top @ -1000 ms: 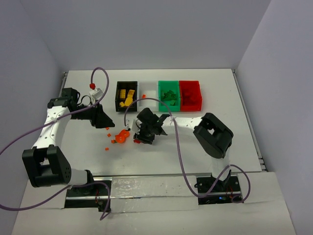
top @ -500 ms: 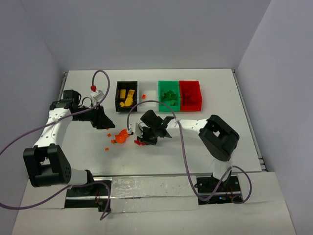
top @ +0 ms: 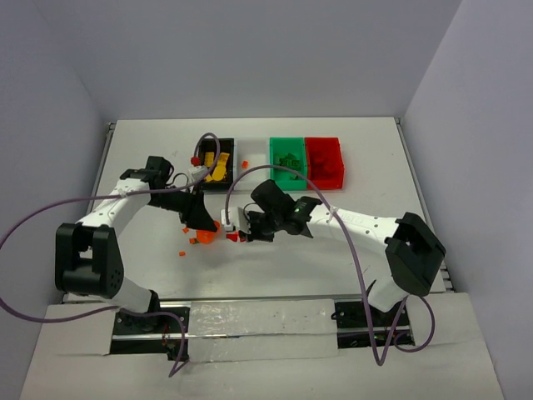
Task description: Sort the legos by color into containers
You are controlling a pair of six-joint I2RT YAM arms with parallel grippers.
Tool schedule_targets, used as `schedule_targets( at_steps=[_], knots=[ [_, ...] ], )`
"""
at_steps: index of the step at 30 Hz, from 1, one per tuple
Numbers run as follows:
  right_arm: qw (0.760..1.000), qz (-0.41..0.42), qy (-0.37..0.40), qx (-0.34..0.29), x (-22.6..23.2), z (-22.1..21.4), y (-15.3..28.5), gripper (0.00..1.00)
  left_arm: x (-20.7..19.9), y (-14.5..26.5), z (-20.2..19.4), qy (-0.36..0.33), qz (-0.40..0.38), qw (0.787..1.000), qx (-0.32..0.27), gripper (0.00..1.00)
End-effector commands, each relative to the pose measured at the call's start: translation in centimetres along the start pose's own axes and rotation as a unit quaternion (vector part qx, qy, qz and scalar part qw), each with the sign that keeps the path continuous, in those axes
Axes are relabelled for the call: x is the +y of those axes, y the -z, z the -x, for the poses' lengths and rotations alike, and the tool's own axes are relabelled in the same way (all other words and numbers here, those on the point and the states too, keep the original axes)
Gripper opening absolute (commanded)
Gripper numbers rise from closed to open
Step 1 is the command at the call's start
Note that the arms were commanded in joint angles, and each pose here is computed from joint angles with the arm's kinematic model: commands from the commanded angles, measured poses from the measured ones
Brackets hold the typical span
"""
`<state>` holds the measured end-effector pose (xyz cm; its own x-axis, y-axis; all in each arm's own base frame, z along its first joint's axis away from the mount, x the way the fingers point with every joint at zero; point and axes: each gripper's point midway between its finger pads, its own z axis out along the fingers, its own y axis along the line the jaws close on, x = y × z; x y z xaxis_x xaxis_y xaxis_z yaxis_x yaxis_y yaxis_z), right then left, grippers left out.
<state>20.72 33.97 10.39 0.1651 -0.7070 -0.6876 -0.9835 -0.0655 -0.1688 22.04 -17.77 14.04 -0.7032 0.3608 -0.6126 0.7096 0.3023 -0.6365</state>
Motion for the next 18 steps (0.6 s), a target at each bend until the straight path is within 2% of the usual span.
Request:
schedule_targets(
  at_steps=[1,7,18],
  knots=[
    [0.997,-0.013,0.071,0.022,0.3,0.2,0.9,0.00,-2.0,-0.5,1.8,0.002,-0.043,0.999,-0.012,0.60],
    [0.987,-0.015,0.148,0.053,1.3,0.6,0.9,0.00,-2.7,-2.0,1.1,0.008,-0.056,0.998,0.013,0.54],
    [0.978,-0.036,0.196,0.069,1.5,2.1,1.3,0.00,-2.5,-3.9,-0.2,0.020,-0.067,0.996,0.049,0.53]
  ],
)
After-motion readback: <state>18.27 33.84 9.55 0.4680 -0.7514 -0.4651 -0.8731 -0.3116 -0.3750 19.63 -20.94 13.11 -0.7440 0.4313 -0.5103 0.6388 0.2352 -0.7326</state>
